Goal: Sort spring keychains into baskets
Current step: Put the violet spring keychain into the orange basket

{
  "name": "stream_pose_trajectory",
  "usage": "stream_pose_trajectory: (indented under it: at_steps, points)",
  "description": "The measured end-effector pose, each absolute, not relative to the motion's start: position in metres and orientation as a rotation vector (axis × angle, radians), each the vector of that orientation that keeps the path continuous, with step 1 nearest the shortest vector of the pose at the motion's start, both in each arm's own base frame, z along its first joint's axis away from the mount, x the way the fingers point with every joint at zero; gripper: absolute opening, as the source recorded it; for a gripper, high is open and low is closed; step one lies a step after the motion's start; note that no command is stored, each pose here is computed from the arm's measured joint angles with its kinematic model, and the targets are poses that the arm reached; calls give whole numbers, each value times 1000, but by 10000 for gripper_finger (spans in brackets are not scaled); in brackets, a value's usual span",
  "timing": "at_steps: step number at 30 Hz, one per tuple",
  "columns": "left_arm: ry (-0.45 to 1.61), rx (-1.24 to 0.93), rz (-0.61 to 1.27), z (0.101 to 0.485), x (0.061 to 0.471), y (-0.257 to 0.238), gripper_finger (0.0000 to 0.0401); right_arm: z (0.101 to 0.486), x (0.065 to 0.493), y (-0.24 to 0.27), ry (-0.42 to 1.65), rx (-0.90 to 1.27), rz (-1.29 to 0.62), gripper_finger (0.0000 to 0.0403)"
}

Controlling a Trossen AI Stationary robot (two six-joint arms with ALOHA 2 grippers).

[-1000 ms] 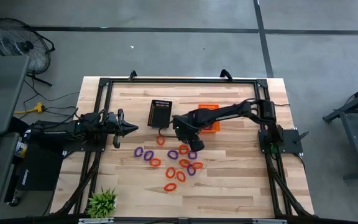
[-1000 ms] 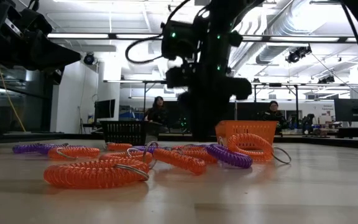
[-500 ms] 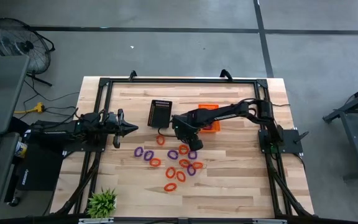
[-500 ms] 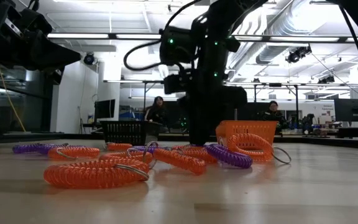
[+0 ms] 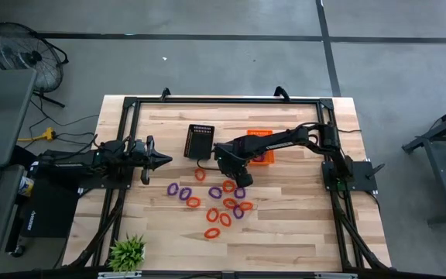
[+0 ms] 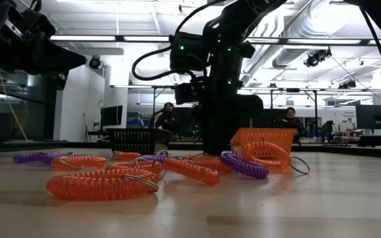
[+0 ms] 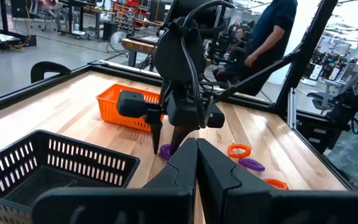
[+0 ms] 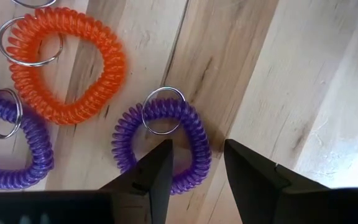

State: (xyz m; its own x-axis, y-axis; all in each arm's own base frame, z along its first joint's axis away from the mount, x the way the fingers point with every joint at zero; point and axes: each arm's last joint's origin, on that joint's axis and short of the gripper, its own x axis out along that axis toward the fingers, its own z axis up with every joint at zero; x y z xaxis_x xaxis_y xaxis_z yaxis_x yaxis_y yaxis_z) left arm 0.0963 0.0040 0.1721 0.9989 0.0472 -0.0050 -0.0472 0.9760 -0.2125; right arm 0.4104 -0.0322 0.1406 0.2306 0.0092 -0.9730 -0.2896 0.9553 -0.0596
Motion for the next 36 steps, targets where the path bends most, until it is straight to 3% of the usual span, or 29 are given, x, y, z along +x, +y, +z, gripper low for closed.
stream_pose_trajectory:
  at_steps: [5, 18, 29, 36]
  points:
    - [0, -214, 47, 172, 96, 4, 1, 140, 410, -32, 1329, -233, 209, 125]
    - [0, -214, 47, 172, 96, 4, 1, 140, 410, -31, 1334, -178, 202, 27]
    - [0, -214, 48, 172, 96, 4, 1, 146, 409, -31, 1325, -95, 126, 31]
    - [0, -214, 48, 172, 96, 4, 1, 177, 404, -32, 1254, -39, 37, 27]
